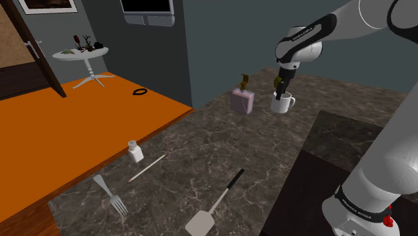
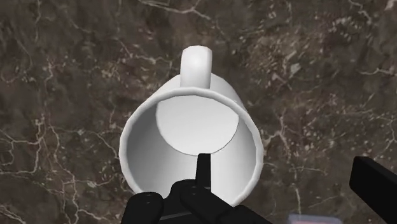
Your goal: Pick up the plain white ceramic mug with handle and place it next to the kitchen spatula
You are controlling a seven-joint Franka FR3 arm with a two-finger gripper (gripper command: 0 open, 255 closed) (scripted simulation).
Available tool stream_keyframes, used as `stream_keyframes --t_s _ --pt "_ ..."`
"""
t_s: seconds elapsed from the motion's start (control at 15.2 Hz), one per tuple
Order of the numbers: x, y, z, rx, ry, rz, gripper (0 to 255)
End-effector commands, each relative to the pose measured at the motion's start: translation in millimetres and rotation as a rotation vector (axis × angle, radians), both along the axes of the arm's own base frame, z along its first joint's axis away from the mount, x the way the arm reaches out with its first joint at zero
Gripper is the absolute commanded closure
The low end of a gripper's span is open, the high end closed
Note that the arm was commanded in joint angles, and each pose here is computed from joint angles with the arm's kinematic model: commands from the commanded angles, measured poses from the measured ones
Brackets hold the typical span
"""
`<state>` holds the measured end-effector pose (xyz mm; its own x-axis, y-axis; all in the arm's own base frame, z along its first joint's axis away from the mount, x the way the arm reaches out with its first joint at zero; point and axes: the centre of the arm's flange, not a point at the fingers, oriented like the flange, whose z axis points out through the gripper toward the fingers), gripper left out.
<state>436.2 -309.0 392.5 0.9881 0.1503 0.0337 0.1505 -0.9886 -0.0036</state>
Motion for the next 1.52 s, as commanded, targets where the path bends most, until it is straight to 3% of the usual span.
stream_keyframes --t_s 0.0,0.46,0.92,0.99,1.45 --pt "4.8 -9.6 -10.6 -0.001 -0.003 0.001 0" --pt "6.1 -9.4 -45.4 -0.001 -0.003 0.001 0" --pt "6.1 -9.4 -45.3 -0.001 -0.003 0.001 0" --pt "6.1 -9.4 -45.3 -0.001 -0.003 0.001 255" --pt "6.1 -9.3 -45.3 -0.001 -0.003 0.001 255"
